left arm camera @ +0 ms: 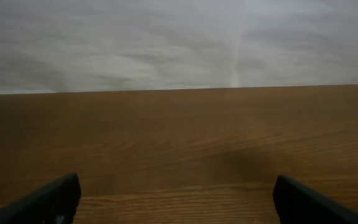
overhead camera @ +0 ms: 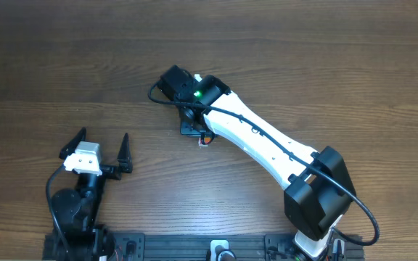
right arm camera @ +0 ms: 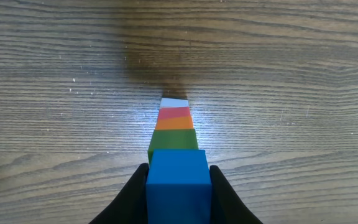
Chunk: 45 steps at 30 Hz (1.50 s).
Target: Stack Cubes
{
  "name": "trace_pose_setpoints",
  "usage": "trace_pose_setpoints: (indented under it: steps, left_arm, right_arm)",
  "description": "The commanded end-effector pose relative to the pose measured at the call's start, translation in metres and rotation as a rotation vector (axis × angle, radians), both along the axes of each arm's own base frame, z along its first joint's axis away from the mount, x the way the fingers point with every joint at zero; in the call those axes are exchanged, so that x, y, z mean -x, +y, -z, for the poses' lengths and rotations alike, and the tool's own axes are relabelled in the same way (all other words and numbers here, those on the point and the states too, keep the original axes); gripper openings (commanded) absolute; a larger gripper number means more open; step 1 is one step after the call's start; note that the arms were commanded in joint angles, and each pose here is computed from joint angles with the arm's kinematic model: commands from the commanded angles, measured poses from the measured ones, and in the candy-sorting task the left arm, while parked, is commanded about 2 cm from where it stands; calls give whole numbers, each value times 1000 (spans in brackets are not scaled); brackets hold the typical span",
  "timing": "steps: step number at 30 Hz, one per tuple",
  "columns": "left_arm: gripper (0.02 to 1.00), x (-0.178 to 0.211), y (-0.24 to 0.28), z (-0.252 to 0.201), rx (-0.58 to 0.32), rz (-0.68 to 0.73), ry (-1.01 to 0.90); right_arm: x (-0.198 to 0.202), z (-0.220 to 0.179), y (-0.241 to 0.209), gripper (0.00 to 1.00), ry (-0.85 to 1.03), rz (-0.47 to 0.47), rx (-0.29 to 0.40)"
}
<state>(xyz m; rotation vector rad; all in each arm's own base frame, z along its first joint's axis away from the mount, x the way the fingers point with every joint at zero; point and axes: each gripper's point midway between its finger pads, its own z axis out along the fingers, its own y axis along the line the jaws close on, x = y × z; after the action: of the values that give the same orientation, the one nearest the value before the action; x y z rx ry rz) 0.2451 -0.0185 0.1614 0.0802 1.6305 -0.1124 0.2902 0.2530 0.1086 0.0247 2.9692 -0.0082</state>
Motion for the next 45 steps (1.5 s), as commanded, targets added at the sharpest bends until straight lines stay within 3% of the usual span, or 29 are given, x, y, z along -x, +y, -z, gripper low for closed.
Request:
trace_pose_setpoints:
  steps: [1, 3, 4, 5, 9, 15, 19, 30, 36, 39, 42, 45]
  left_arm:
    - [1000, 0, -3, 1, -18, 15, -5]
    - [1000, 0, -3, 1, -18, 15, -5]
    - [1000, 0, -3, 1, -18, 15, -5]
    - [1000, 0, -3, 1, -18, 15, -5]
    - [1000, 0, -3, 1, -18, 15, -5]
    - [1000, 0, -3, 1, -18, 15, -5]
    - [1000, 0, -3, 1, -18, 15, -5]
    - [1000, 0, -3, 1, -18, 15, -5]
    - [996, 0, -3, 1, -18, 15, -5]
    - [1000, 0, -3, 1, -18, 15, -5]
    - [1000, 0, -3, 1, -18, 15, -5]
    - [998, 0, -3, 1, -18, 15, -5]
  right_arm:
    - [1, 7, -2, 51, 19, 4, 6]
    - [1, 7, -2, 161, 19, 4, 7]
    - [1, 7, -2, 305, 19, 4, 7]
    - [1, 7, -2, 367, 19, 4, 7]
    - [1, 7, -2, 483, 19, 4, 7]
    - [1, 7, -2, 737, 19, 4, 7]
    - [0, 7, -2, 991, 16, -10, 8]
    - [-46, -29, -36, 991, -116, -38, -18]
    - [-80, -96, -140, 993, -255, 94, -83]
    - [-72, -120, -202, 993, -335, 156, -57]
    - [-54, -121, -219, 993, -410, 85, -20]
    - [-29, -113, -234, 993, -505, 99, 12]
